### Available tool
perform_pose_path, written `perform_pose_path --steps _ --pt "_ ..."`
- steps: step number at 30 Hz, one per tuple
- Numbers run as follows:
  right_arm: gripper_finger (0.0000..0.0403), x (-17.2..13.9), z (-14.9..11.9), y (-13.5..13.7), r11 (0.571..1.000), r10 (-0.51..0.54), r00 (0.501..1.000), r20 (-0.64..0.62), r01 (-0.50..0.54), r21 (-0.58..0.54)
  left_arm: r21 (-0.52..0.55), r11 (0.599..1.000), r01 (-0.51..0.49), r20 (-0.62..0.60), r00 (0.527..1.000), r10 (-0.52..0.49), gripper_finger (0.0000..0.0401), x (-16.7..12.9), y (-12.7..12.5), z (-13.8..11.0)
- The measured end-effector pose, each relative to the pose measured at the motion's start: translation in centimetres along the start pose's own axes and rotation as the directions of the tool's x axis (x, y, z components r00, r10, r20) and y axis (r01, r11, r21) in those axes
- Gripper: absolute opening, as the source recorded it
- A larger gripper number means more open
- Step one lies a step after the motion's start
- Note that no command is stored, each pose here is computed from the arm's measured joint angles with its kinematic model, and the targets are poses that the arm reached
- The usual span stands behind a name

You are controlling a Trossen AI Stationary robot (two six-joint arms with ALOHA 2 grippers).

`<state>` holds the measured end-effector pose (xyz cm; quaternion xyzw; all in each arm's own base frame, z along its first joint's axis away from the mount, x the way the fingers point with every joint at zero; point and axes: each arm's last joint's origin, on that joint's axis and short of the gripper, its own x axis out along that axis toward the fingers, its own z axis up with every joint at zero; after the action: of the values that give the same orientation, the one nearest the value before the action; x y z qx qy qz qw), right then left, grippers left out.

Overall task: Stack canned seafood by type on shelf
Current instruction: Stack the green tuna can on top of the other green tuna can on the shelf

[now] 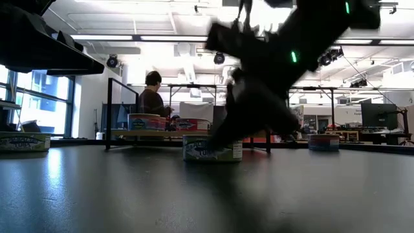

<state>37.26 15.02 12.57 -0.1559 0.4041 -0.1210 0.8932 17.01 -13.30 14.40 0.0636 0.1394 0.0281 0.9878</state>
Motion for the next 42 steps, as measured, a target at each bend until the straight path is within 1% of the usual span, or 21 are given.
perform_pose_path --steps 2,4,6,8,12,16,20,28,31,36,39,42 --pt "0.0152 0.5 -0.9 -0.1 1.000 0.001 1.000 0.024 -0.001 0.008 0.000 1.000 0.000 0.000 1.000 0.000 0.0117 0.0 0.0 0.0" --pt "0.0143 0.8 -1.8 -0.1 0.999 0.008 0.999 0.054 -0.006 -0.033 0.001 1.000 0.000 0.000 1.000 0.000 0.0117 0.0 0.0 0.0" --pt "0.0123 1.1 -2.7 0.0 0.994 -0.006 0.998 0.067 0.013 -0.108 0.006 1.000 -0.001 0.000 1.000 0.001 0.0117 0.0 0.0 0.0" --pt "0.0098 1.4 -3.7 0.0 0.988 -0.009 0.998 0.059 0.018 -0.155 0.006 1.000 -0.001 0.000 1.000 0.001 0.0117 0.0 0.0 0.0" --pt "0.0051 1.5 -5.0 -0.1 0.984 -0.028 0.999 0.039 0.035 -0.172 -0.001 1.000 -0.001 0.002 1.000 0.001 0.0117 0.0 0.0 0.0" --pt "0.0009 1.6 -5.2 -0.2 0.978 -0.099 0.994 0.040 0.104 -0.179 -0.005 1.000 -0.001 0.005 1.000 0.001 0.0117 0.0 0.0 0.1" --pt "0.0005 1.6 -4.5 -0.2 0.965 -0.176 0.983 0.046 0.182 -0.189 -0.005 1.000 -0.001 0.005 1.000 0.001 0.0117 0.0 0.0 0.1" --pt "0.0000 1.1 -1.6 -0.1 0.933 -0.198 0.977 0.080 0.212 -0.289 -0.024 0.999 -0.028 0.001 1.000 0.028 0.0117 0.4 0.5 0.1" --pt "0.0000 0.8 -0.4 -0.3 0.916 -0.231 0.969 0.092 0.249 -0.316 -0.026 0.999 -0.032 0.001 0.999 0.032 0.0117 0.5 0.6 0.1" --pt "0.0000 0.4 1.3 -0.6 0.889 -0.309 0.943 0.125 0.334 -0.314 -0.025 0.999 -0.032 0.001 1.000 0.032 0.0117 0.5 0.6 0.1" --pt "0.0000 0.2 2.3 -1.0 0.869 -0.324 0.935 0.142 0.354 -0.346 -0.025 0.999 -0.032 0.001 1.000 0.032 0.0117 0.5 0.6 0.1" --pt "0.0000 0.5 3.1 -1.9 0.849 -0.355 0.925 0.138 0.380 -0.366 -0.025 0.999 -0.032 0.001 0.999 0.032 0.0117 0.5 0.6 0.1"
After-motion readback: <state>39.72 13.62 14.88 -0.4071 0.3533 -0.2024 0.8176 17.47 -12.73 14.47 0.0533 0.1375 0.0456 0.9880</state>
